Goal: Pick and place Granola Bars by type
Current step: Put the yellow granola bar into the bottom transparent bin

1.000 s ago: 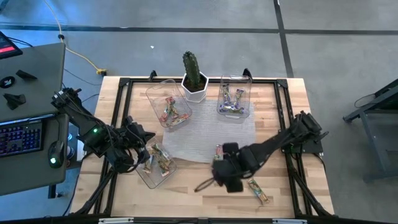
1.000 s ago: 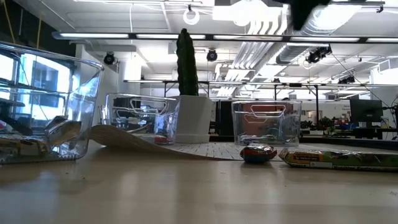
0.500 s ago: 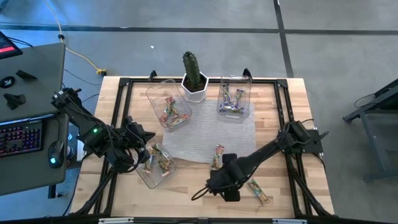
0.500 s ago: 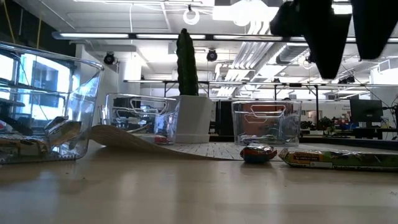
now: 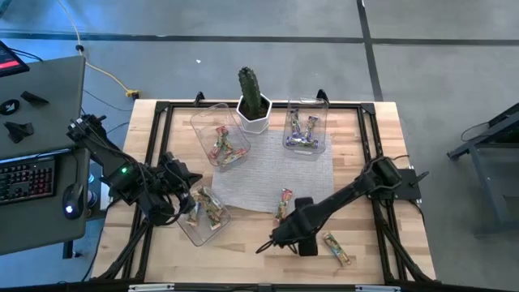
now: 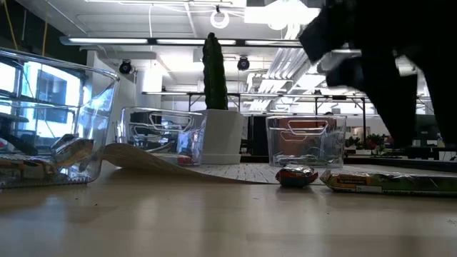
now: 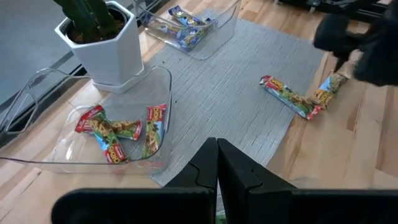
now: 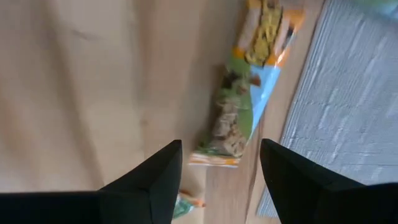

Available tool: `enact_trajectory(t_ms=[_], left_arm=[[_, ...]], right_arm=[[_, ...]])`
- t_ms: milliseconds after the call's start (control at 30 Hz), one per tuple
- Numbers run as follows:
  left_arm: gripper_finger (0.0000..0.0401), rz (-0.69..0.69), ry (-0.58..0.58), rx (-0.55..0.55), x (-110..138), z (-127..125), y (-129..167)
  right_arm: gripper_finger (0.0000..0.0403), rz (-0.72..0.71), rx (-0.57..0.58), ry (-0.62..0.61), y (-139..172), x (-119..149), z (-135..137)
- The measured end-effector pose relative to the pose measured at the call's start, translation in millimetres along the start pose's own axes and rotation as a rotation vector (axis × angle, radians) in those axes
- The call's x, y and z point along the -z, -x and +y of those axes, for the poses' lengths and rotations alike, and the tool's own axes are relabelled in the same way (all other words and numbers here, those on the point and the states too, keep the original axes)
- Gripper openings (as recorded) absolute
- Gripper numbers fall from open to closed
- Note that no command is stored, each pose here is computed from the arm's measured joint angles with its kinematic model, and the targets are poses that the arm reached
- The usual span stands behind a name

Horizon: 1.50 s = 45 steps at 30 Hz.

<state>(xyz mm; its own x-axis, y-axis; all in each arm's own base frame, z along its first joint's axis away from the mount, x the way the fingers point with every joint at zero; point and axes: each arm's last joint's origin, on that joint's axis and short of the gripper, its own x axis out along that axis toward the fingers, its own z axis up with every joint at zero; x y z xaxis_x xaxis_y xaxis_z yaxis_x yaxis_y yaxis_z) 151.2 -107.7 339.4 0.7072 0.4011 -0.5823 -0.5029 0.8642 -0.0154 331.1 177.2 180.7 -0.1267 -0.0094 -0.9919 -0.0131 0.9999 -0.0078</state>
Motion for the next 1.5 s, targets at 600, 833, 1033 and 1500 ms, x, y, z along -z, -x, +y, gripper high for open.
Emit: enact_trajectory(t_ms=[600, 833, 1033, 1500], left_arm=[[0.0001, 0.002, 0.001, 0.001, 0.0, 0.0, 0.1], [0.0001, 0.002, 0.0, 0.0, 0.0, 0.1, 0.1], [0.0001, -0.008, -0.001, -0.005, -0.3, 0.2, 0.1], [0.0001, -0.02, -0.032, 0.0, -1.9, 3.3, 2.3]], right_arm=[[0.0196, -0.116, -0.049, -0.071, -56.4, 10.6, -21.8], [0.0139, -0.114, -0.082, -0.099, -53.9, 7.3, -20.5], [0.011, -0.131, -0.077, -0.09, -31.0, -4.9, -14.9], [0.0099, -0.808, 0.093, 0.135, 92.2, -79.0, -47.8]])
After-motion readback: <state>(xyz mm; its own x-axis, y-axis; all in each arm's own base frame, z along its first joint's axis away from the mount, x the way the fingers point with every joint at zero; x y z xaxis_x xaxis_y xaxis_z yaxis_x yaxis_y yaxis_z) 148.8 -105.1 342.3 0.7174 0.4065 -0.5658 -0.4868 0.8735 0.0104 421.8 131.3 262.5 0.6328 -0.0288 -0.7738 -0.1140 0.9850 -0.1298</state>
